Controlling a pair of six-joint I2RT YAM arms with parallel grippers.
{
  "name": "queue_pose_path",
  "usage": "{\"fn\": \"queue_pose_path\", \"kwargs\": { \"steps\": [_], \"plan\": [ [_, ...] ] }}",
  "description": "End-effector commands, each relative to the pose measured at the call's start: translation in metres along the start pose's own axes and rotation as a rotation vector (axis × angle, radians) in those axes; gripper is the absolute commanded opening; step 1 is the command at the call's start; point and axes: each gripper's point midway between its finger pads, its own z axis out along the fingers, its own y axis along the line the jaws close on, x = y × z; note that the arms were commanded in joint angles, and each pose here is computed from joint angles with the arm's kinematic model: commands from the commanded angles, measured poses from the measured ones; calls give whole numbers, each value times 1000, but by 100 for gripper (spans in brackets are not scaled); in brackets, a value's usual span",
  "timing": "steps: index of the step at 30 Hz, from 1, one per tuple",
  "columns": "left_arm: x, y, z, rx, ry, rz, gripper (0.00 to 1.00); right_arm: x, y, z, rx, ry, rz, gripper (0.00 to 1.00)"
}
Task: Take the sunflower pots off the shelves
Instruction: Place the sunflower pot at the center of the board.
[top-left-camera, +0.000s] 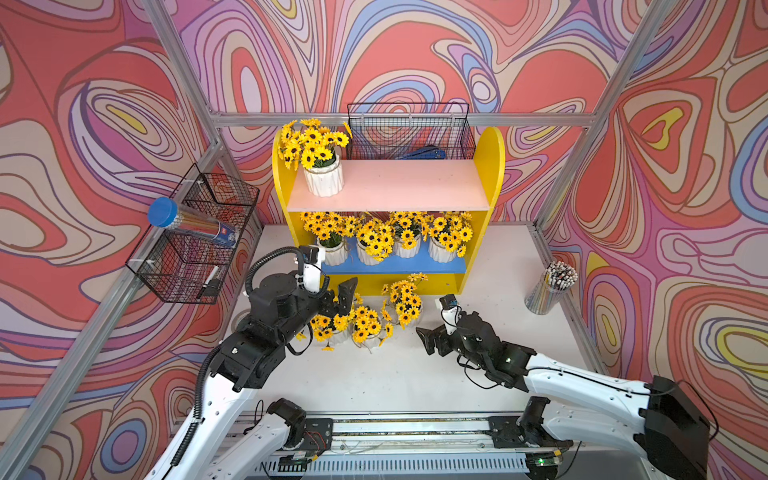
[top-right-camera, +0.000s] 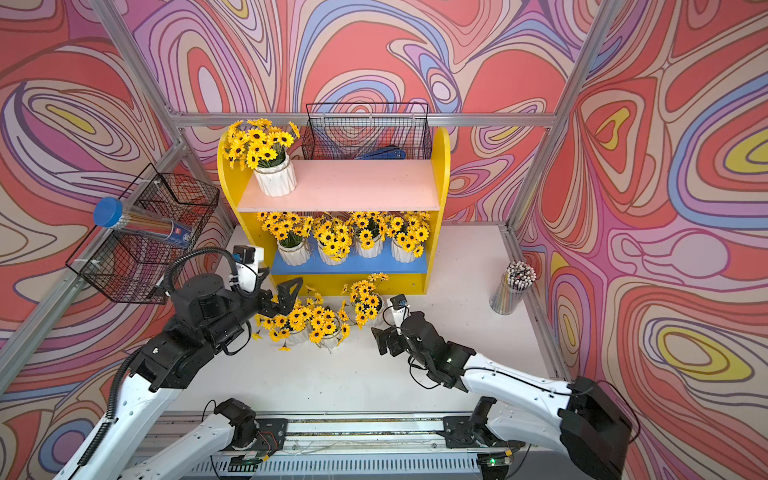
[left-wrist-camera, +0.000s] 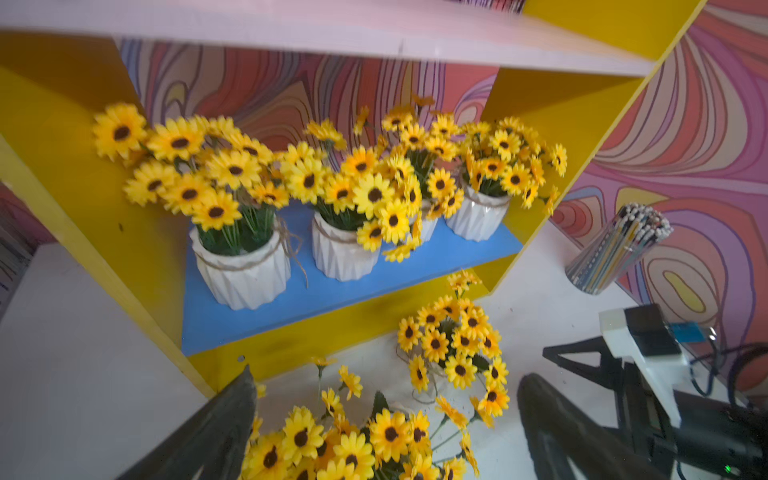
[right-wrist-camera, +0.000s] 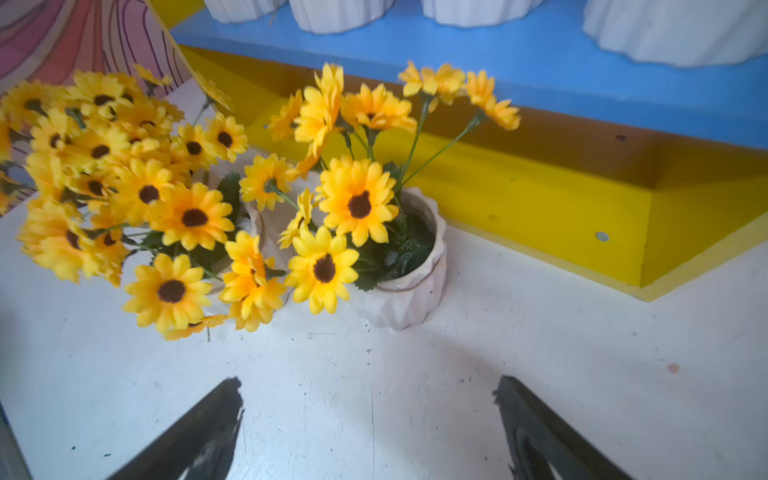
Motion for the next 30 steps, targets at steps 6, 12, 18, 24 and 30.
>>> {"fn": "queue_pose_path", "kwargs": {
  "steps": [6, 12, 18, 24, 30],
  "plan": [
    [-82, 17, 23, -162, -29, 77, 100, -52, -2, -30, 41, -81, -6, 98],
    [-133, 43, 54, -216, -21, 21, 100, -89, -6, -41, 83, -179, 4, 98],
    [-146, 53, 82, -222, 20, 18, 100, -105, -6, -51, 88, -225, 2, 98],
    [-153, 70, 93, -268, -1, 11, 100, -109, -9, -61, 98, -247, -9, 98],
    [-159, 71, 107, -239, -42, 52, 100, -106, -8, -59, 91, -238, -16, 98]
  ]
}}
